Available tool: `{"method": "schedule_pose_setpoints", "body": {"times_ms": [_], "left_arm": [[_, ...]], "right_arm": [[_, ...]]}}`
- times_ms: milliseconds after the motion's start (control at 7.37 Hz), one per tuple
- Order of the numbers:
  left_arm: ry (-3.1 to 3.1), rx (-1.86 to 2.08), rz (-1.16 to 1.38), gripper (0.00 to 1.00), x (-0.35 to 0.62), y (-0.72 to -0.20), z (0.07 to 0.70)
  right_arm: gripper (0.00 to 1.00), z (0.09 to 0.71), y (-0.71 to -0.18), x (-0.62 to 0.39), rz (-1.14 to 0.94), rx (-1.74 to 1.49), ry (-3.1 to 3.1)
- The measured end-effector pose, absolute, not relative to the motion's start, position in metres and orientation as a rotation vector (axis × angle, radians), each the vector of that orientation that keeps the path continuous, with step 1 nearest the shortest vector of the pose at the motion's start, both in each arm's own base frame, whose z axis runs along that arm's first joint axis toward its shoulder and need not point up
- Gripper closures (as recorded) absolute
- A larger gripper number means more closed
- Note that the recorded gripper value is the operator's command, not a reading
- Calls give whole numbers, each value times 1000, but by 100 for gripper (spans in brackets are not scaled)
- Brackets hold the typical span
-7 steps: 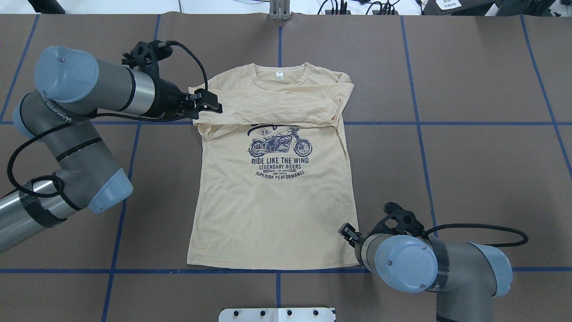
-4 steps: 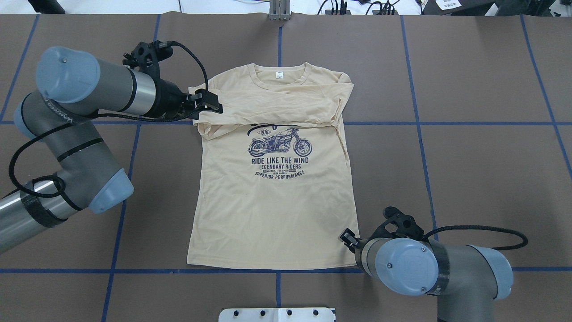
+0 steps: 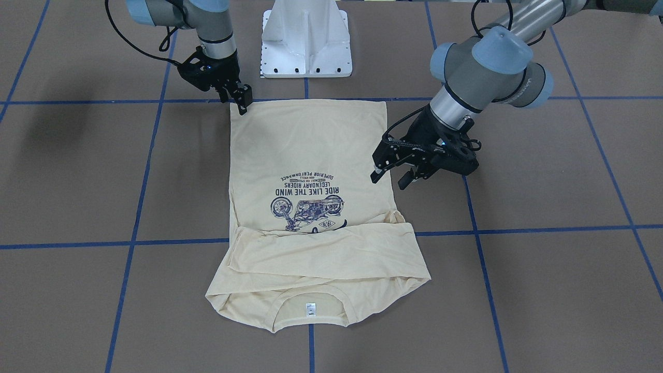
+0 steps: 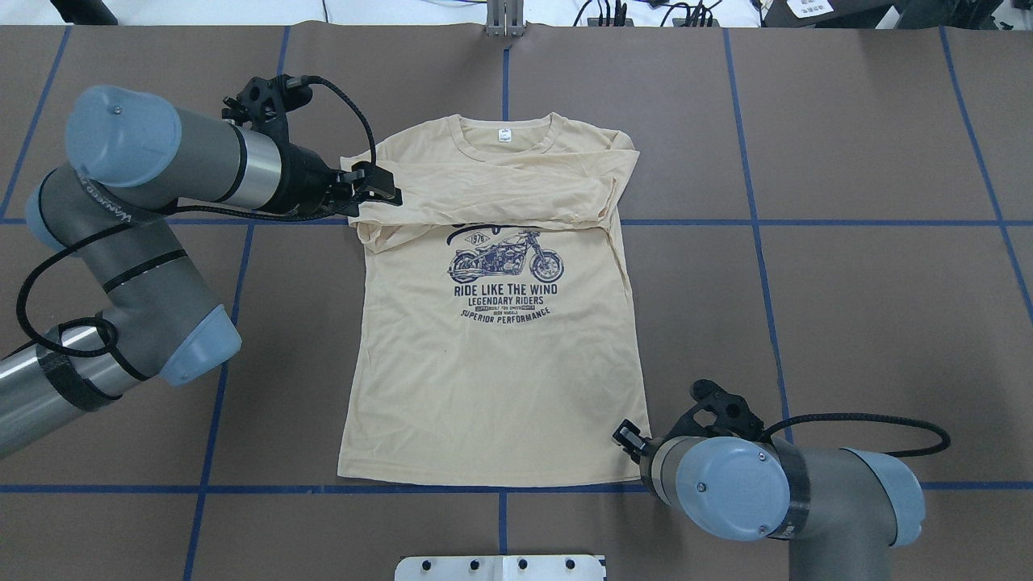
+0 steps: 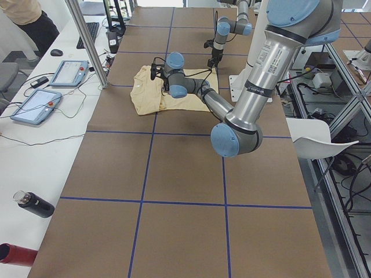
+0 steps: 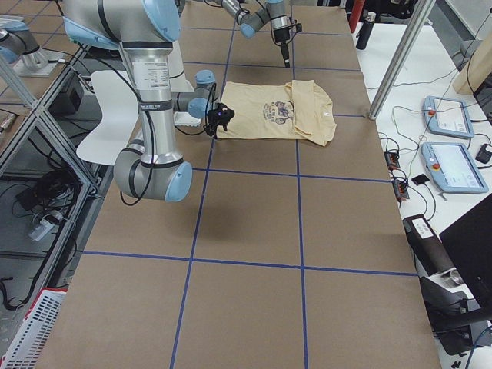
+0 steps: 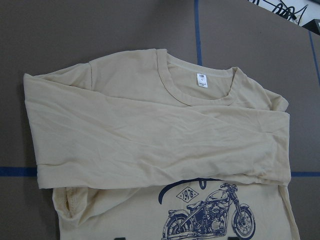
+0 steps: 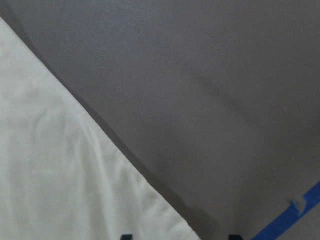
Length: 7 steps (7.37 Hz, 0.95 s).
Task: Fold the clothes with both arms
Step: 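Move both grippers to the hem corners nearest the robot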
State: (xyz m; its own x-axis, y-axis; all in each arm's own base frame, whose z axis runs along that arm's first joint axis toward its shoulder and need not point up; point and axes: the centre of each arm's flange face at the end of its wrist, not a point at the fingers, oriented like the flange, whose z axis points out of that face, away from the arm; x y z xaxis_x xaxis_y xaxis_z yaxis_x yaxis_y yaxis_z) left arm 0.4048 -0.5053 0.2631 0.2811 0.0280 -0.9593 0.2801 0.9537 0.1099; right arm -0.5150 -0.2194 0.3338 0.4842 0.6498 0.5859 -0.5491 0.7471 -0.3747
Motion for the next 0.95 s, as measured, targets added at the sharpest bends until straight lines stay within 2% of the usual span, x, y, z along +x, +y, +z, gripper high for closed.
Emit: {"method": "schedule_pose_setpoints", "body": {"times_ms": [136,271,950], "left_arm": [[1279,279,-172,26,405,-505,264],[1278,278,-172,26,405,-505,264],[1276,275,-177,25,404,-505,267]], "right_arm": [[70,333,-219,-515,732,-145,-776],[100,332,-219,-514,732,-146,-778],[100,326,-215,-491,721,-178,-792]]}}
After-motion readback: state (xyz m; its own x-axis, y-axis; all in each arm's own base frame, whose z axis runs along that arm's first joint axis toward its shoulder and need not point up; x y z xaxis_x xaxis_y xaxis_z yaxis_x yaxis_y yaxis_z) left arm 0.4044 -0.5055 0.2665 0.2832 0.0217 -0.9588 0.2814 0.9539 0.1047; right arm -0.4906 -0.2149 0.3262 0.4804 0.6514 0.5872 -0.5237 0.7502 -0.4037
